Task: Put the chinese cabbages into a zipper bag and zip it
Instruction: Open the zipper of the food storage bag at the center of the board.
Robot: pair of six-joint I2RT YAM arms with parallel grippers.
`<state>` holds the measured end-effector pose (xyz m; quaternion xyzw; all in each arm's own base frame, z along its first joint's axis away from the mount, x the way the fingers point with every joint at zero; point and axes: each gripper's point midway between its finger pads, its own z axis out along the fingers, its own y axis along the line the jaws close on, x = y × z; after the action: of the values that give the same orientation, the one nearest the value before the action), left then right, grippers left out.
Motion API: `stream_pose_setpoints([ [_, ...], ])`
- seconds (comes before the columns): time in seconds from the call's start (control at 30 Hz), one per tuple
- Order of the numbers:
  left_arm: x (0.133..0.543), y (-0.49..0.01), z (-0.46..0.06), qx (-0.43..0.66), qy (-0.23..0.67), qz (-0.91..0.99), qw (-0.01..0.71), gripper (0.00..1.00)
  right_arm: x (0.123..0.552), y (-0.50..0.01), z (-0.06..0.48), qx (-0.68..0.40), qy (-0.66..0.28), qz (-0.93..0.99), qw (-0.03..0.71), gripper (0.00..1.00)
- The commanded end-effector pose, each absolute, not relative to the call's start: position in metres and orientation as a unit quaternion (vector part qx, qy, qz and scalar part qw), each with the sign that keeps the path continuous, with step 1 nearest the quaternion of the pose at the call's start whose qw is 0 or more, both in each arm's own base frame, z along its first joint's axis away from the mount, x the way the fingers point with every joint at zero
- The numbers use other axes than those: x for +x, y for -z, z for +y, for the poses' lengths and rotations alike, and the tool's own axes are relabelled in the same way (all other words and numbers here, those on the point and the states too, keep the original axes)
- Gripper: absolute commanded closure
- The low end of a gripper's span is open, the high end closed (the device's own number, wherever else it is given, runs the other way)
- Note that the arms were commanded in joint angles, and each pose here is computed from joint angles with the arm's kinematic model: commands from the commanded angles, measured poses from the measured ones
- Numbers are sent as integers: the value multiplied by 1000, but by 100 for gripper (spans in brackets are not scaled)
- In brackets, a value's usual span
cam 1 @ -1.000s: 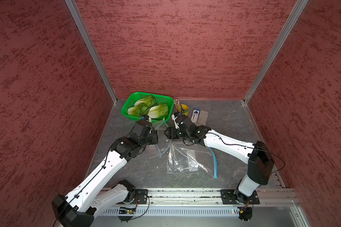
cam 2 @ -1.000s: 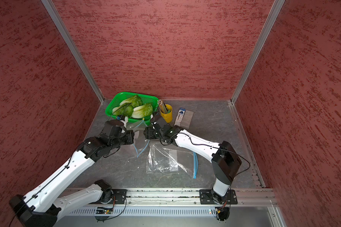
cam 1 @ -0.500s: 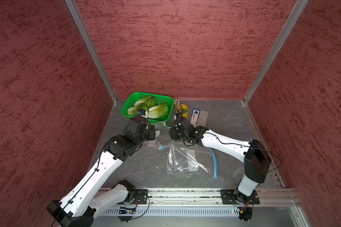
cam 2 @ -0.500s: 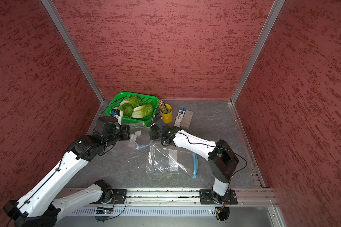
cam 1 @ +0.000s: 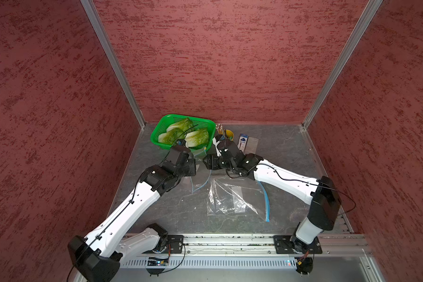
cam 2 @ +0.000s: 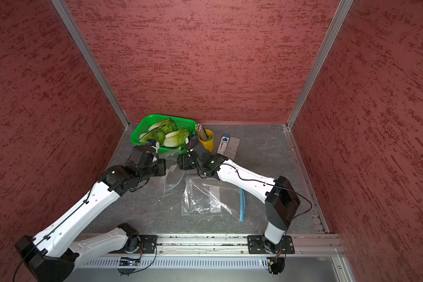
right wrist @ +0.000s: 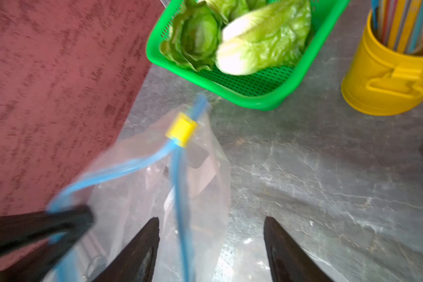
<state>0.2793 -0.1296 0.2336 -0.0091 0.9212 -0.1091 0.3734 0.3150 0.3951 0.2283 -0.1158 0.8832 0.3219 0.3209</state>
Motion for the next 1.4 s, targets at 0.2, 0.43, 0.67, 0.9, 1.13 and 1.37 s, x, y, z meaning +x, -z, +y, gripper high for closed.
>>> stream_pose_setpoints([
  [0.2,285,-233,-133,-22,117,916,383,100,299,-219,394,-118,-320,901,268,42],
  [0.43,287,-233,-133,-29,116,917,381,100,298,-216,403,-119,-345,896,252,59],
  [0.67,286,-234,-138,-27,113,918,380,100,297,-214,406,-121,-352,893,253,79],
  [0.9,284,-236,-141,-28,108,919,379,100,298,-214,410,-124,-366,887,254,94],
  [1.13,272,-232,-139,-47,90,926,364,70,296,-224,416,-121,-394,873,260,100],
  [1.37,254,-214,-140,-65,85,932,346,47,296,-234,419,-116,-411,865,264,100],
])
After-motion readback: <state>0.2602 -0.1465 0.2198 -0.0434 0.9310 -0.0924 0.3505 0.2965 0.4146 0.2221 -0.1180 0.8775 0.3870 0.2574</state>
